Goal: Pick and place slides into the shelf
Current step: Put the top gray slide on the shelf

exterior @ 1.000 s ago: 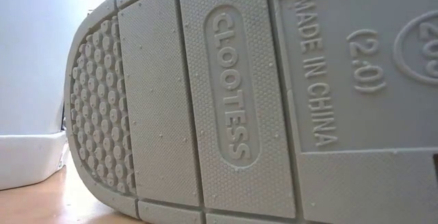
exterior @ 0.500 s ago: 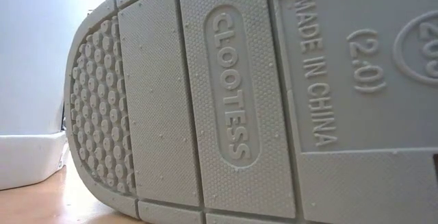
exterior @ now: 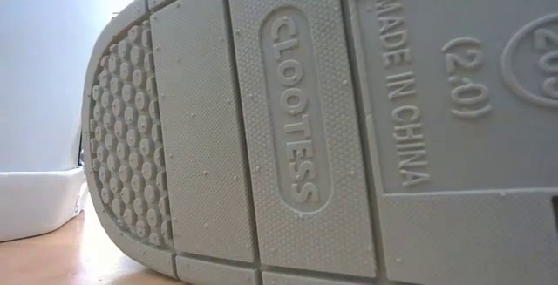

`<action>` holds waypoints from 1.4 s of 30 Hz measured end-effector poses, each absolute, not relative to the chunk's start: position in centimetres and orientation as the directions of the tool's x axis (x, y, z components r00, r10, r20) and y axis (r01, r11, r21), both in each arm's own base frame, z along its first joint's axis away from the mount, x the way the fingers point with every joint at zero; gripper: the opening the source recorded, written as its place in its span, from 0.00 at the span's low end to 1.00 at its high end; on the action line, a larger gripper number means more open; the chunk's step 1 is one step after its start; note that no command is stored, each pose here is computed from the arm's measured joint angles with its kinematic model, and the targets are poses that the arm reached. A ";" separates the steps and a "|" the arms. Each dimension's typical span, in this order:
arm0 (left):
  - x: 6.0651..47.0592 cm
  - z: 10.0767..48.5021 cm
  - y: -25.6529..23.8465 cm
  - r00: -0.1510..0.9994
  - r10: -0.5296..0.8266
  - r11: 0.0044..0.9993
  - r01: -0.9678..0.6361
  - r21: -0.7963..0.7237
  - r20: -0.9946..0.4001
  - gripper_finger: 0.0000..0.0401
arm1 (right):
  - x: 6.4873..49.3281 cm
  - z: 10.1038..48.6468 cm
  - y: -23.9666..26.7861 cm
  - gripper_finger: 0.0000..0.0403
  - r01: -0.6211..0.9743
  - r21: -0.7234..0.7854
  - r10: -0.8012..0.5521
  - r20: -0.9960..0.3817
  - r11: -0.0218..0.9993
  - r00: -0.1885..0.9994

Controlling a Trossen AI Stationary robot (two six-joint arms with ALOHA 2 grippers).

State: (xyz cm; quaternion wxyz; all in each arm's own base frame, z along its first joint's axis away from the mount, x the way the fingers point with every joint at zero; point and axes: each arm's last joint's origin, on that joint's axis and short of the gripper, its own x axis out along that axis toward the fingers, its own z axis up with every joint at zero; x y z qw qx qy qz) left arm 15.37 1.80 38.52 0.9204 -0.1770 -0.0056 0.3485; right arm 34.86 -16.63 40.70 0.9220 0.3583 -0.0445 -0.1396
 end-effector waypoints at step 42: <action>10.1 38.9 2.3 0.765 0.634 0.607 -0.585 -0.538 -0.116 0.37 | 42.2 30.2 -16.6 0.08 0.240 0.871 -0.063 -0.236 0.429 0.970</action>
